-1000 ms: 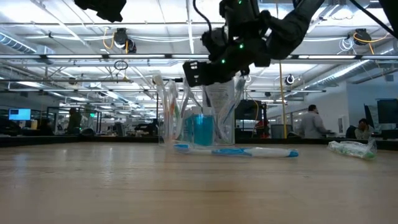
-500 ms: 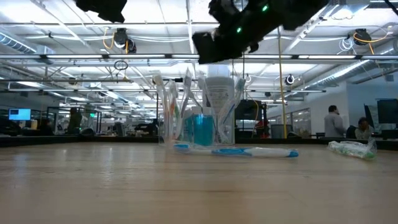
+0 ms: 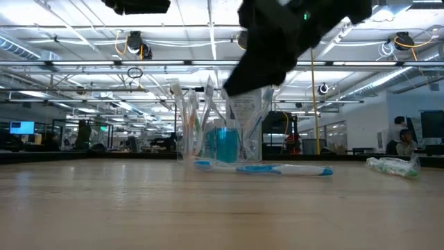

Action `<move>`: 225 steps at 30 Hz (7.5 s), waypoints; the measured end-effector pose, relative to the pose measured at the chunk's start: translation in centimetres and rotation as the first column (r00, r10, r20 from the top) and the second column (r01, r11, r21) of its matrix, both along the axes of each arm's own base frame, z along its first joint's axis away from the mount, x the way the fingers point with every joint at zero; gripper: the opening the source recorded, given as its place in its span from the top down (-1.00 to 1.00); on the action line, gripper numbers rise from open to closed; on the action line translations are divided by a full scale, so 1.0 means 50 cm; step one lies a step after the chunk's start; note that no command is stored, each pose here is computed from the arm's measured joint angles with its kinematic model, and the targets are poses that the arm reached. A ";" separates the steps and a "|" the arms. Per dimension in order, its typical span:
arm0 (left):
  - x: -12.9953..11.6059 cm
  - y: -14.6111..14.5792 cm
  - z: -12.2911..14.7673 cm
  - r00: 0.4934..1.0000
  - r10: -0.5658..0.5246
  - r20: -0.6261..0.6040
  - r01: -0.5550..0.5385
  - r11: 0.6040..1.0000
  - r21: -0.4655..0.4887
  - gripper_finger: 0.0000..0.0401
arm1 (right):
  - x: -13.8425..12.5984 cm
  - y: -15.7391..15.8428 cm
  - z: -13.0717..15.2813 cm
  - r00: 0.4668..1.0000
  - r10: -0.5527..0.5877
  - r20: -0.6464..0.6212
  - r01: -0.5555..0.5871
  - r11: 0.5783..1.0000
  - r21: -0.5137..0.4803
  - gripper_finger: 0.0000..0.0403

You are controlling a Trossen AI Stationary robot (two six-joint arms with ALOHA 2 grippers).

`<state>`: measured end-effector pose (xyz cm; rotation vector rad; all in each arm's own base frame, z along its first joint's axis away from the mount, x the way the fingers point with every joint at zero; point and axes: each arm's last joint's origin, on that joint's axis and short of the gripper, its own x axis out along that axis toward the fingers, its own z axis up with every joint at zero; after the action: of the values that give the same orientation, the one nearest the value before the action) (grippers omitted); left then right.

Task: Pick & Place toothbrushing station
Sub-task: Put the blue toothbrush into the transparent organizer, then put the green toothbrush into the transparent organizer

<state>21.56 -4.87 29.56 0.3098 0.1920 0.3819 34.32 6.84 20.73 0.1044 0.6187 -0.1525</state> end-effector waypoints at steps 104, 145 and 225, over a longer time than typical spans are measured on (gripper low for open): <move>0.121 0.066 0.000 0.879 0.001 -0.478 -0.118 0.970 -0.215 0.85 | -0.063 -0.017 -0.007 0.978 0.132 0.160 -0.103 0.979 -0.174 0.24; 0.182 0.243 -0.133 0.736 0.061 -0.674 -0.257 0.947 -0.195 0.24 | -0.100 -0.025 0.014 0.993 0.095 0.070 -0.086 0.989 -0.124 0.24; 0.138 0.154 -0.017 0.854 0.054 -0.517 -0.115 0.990 -0.086 -0.01 | -0.425 -0.120 -0.111 0.752 -0.455 -0.476 0.653 0.614 0.444 0.38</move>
<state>28.48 2.85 28.71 0.2861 0.7565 0.3675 13.06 0.85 15.20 0.9192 0.9342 -0.6076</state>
